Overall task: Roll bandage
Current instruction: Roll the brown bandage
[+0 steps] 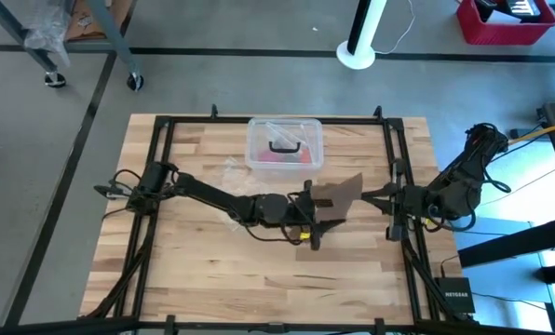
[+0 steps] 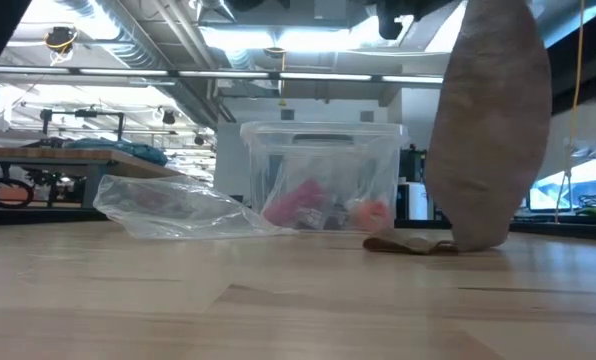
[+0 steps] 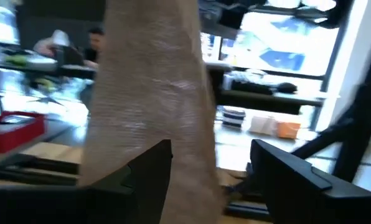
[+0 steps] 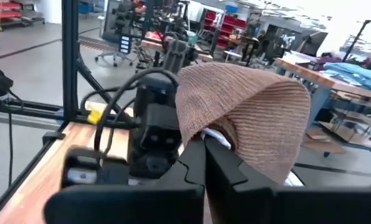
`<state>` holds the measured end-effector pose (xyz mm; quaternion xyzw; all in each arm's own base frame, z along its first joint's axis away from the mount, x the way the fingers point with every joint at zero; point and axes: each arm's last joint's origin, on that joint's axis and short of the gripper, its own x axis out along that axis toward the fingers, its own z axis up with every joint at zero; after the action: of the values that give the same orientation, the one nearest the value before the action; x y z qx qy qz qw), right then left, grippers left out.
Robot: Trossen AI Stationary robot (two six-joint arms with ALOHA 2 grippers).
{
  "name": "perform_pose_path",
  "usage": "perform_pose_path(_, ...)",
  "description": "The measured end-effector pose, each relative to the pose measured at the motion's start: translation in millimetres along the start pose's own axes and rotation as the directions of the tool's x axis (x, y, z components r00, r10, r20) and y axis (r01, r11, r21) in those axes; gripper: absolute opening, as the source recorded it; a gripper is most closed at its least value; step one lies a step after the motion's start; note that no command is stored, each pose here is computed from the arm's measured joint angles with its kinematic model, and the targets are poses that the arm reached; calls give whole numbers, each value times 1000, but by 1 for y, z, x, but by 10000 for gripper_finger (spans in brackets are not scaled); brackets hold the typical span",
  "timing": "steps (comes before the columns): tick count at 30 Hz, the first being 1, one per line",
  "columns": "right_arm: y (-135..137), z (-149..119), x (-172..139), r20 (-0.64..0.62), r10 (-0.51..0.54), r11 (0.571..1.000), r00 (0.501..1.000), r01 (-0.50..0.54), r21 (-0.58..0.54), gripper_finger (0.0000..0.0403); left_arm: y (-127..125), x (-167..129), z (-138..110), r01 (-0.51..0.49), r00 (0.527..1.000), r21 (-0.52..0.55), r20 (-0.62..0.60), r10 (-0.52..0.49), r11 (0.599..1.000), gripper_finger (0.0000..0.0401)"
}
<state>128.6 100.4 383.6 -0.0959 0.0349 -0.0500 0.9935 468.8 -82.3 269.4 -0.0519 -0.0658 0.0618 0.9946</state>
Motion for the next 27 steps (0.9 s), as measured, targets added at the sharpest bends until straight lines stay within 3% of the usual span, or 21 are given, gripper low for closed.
perform_pose_path(4,4,3,6,26,-13,1000,1000,14,-25,0,5,1,-4,-87,996,65,-29,89,994,184)
perform_pose_path(8,3,9,4,72,38,999,997,-38,-1,0,8,-1,-10,-168,978,171,-94,186,971,83)
perform_pose_path(11,0,15,1,80,89,995,993,-92,37,0,6,-7,-5,-169,965,260,-152,213,951,15)
perform_pose_path(16,-8,26,-7,70,217,965,974,-224,137,0,2,-24,31,-261,929,413,-137,343,872,4)
perform_pose_path(21,-6,25,-7,43,257,952,966,-260,161,0,9,-42,62,-313,883,522,-147,445,793,1)
perform_pose_path(25,-6,24,-8,41,285,938,958,-287,193,0,22,-58,78,-358,797,617,-188,573,701,1)
perform_pose_path(27,-5,24,-9,37,319,923,947,-319,214,0,31,-66,83,-350,763,639,-229,604,685,1)
